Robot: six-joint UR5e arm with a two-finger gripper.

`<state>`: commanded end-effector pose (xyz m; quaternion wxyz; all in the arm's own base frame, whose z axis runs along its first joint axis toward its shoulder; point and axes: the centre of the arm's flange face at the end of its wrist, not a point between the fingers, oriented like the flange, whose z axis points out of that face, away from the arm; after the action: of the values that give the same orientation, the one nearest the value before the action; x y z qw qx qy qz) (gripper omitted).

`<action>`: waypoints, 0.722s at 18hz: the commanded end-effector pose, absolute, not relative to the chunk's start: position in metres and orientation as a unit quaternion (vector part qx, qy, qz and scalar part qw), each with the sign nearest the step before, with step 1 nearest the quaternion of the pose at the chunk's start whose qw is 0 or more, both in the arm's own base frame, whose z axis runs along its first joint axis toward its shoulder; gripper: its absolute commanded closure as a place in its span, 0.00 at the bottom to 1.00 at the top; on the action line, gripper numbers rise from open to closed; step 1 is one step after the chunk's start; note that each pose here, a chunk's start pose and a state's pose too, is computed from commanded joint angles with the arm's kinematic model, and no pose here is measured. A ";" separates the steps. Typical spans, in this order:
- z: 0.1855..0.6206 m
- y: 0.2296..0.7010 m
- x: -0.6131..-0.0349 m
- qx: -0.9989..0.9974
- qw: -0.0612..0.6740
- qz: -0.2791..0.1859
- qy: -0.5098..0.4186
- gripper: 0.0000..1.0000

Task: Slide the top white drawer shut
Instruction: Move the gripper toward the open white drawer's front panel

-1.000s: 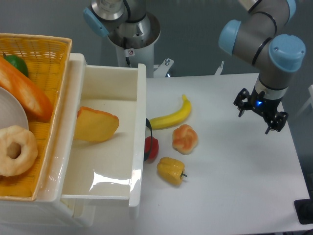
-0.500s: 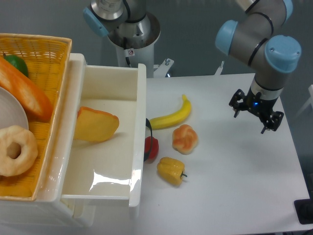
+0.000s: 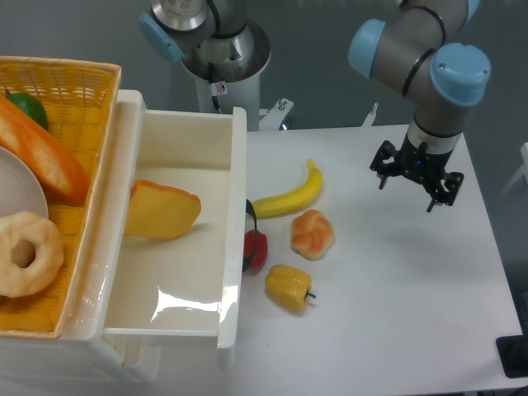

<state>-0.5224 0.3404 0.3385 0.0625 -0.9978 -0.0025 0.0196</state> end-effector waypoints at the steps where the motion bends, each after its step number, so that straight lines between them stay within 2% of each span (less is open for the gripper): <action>1: 0.337 0.353 -0.515 -0.997 0.067 0.014 -0.028 0.00; 2: 0.335 0.363 -0.508 -0.996 0.069 0.009 -0.053 0.00; 6: 0.335 0.393 -0.490 -0.984 0.105 -0.023 -0.140 0.42; 8: 0.337 0.413 -0.482 -0.978 0.117 -0.036 -0.171 0.66; 9: 0.338 0.422 -0.481 -0.974 0.132 -0.048 -0.178 0.72; 12: 0.336 0.443 -0.476 -0.958 0.177 -0.101 -0.202 0.73; 13: 0.334 0.446 -0.474 -0.953 0.183 -0.120 -0.211 0.78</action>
<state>-0.4738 0.4458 0.3337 0.1835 -0.9527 -0.2106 -0.1198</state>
